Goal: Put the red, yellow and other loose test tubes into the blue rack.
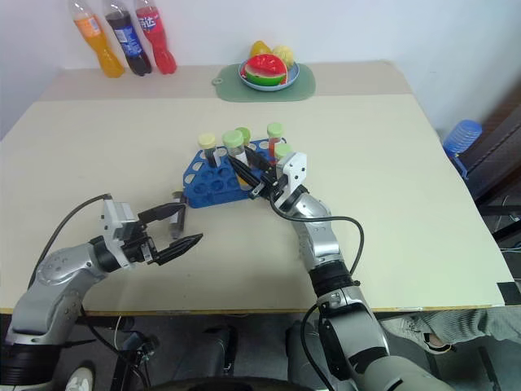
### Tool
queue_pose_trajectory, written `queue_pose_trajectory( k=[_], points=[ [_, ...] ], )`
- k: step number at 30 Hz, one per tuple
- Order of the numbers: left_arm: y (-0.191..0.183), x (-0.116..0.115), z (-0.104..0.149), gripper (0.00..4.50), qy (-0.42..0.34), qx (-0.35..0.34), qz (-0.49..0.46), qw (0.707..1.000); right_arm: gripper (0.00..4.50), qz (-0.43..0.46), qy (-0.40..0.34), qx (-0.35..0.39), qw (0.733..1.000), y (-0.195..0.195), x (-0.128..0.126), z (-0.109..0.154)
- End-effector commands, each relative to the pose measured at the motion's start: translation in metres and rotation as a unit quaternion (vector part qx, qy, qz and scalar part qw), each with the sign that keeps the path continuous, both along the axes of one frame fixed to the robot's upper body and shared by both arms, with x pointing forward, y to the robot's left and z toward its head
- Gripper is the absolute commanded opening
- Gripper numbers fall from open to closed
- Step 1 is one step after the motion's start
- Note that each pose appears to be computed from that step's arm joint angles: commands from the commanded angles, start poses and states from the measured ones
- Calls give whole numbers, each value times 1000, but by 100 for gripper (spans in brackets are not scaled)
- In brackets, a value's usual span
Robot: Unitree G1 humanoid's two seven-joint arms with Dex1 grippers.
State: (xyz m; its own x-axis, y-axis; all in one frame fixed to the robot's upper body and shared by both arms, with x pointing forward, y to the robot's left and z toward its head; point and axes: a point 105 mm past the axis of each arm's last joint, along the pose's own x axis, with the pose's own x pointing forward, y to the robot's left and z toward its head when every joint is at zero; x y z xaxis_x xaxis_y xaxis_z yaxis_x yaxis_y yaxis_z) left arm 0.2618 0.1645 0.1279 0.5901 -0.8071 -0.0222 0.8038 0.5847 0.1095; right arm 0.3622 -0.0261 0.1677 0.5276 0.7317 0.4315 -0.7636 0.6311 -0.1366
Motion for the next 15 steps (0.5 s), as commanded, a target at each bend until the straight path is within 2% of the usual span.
queue_pose_trajectory(
  k=[1, 15],
  points=[
    [0, -3, 11, 450, -25, -3, 2, 1000, 91, -14, -31, 11, 999, 2, 3, 13],
    [3, -4, 14, 450, -30, -1, 17, 999, 91, -54, -11, -22, 998, 7, 12, -18]
  ],
)
